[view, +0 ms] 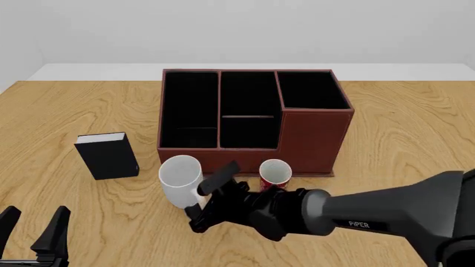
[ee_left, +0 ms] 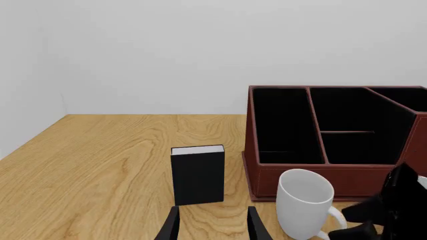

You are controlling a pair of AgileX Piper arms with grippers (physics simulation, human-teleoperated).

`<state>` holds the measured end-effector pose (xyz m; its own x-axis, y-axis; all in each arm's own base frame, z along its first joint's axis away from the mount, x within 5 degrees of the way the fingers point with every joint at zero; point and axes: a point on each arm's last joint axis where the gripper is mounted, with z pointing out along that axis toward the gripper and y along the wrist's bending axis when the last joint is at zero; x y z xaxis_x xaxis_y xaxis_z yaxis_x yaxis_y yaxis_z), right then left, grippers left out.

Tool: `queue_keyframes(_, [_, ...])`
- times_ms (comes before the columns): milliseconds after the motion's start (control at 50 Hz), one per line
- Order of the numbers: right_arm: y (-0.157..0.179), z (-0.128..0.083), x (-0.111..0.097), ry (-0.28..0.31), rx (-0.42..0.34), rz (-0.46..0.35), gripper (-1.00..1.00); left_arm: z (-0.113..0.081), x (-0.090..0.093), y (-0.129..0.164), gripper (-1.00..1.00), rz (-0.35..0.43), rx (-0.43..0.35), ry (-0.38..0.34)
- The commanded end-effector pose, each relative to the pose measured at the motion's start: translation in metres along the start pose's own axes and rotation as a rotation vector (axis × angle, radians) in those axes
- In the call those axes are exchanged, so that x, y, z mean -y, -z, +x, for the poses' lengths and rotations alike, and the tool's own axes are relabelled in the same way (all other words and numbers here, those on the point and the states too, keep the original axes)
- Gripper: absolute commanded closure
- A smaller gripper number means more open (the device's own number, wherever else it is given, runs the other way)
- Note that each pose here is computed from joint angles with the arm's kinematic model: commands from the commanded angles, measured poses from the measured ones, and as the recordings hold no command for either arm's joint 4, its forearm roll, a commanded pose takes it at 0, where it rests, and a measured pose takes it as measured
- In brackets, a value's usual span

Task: Pick up the white mug and place it to the right of the caddy.

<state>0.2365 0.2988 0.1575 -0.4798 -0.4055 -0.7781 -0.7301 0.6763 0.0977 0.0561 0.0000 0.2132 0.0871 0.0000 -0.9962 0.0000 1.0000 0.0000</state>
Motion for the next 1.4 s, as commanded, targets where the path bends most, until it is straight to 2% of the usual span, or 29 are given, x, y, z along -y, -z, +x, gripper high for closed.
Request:
queue_keyframes(20, [-0.008,0.006,-0.002,-0.008,-0.014,-0.004,-1.0,0.0,0.0,0.0,-1.0,0.0,0.0,0.0])
queue_keyframes(320, [-0.01,0.009,-0.002,-0.011,-0.019,-0.004,-1.0,0.0,0.0,0.0,-1.0,0.0,0.0,0.0])
queue_keyframes(340, [-0.009,0.008,-0.002,-0.011,-0.016,-0.004,1.0,0.0,0.0,0.0,-1.0,0.0,0.0,0.0])
queue_keyframes(860, [-0.008,0.008,-0.003,0.01,-0.016,-0.006,1.0,0.0,0.0,0.0,-1.0,0.0,0.0,0.0])
queue_keyframes(1040, [-0.01,0.01,-0.006,0.038,-0.025,-0.011,1.0,0.0,0.0,0.0,-1.0,0.0,0.0,0.0])
queue_keyframes(1400, [0.012,-0.003,-0.004,0.109,0.011,-0.009,1.0,0.0,0.0,0.0,-1.0,0.0,0.0,0.0])
